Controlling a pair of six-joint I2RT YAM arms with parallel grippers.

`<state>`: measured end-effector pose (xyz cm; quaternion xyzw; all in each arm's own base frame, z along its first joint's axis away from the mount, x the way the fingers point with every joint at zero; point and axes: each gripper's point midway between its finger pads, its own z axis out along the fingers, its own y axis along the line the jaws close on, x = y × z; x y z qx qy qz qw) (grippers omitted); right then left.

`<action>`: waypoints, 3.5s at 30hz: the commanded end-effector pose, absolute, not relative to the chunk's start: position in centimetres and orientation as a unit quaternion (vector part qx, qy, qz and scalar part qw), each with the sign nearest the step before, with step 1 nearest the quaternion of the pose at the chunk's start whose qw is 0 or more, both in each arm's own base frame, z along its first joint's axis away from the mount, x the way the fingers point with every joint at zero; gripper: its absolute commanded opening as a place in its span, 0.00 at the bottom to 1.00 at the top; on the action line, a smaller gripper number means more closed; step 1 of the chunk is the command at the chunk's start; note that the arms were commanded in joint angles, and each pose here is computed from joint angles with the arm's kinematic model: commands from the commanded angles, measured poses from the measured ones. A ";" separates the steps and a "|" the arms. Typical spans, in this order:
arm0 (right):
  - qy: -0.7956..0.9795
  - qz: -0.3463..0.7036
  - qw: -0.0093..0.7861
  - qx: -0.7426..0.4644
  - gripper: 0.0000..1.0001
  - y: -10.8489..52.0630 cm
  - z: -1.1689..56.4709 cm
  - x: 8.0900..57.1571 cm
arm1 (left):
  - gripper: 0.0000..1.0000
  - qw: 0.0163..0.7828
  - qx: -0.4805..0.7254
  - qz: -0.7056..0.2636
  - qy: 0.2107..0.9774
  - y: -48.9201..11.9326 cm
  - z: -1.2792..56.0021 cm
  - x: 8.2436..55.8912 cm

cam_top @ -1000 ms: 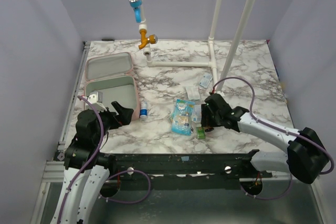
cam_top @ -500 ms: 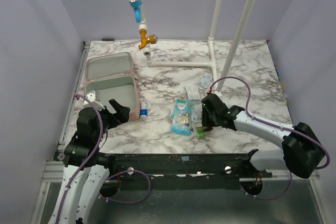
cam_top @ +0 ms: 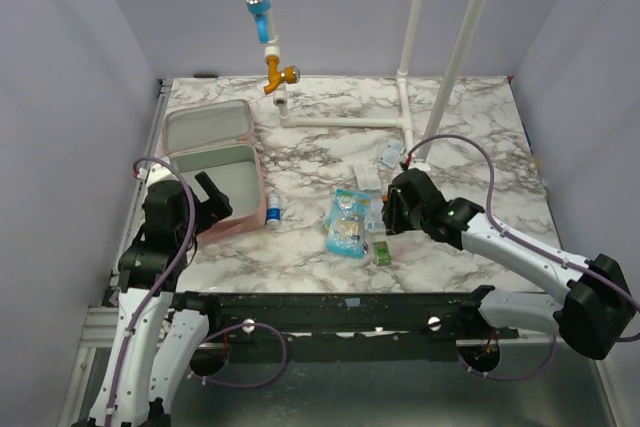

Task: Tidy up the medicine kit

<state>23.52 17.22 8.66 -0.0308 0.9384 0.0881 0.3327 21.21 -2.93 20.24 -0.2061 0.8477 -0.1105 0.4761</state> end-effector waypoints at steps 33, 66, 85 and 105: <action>0.863 0.272 0.410 -0.115 0.30 21.9 19.9 22.1 | 0.98 0.194 -0.360 0.185 0.894 12.4 10.9 23.3; 0.867 0.282 0.396 -0.108 0.30 21.0 18.9 20.4 | 0.00 0.162 -0.359 -0.013 0.919 3.8 7.0 23.1; 0.880 0.263 0.386 -0.085 0.30 20.1 18.2 20.2 | 0.00 0.198 -0.303 -0.098 0.927 -5.4 7.0 21.1; 0.871 0.309 0.364 -0.118 0.26 26.0 20.1 21.7 | 0.12 0.267 -0.318 -0.068 0.907 -4.7 8.2 18.3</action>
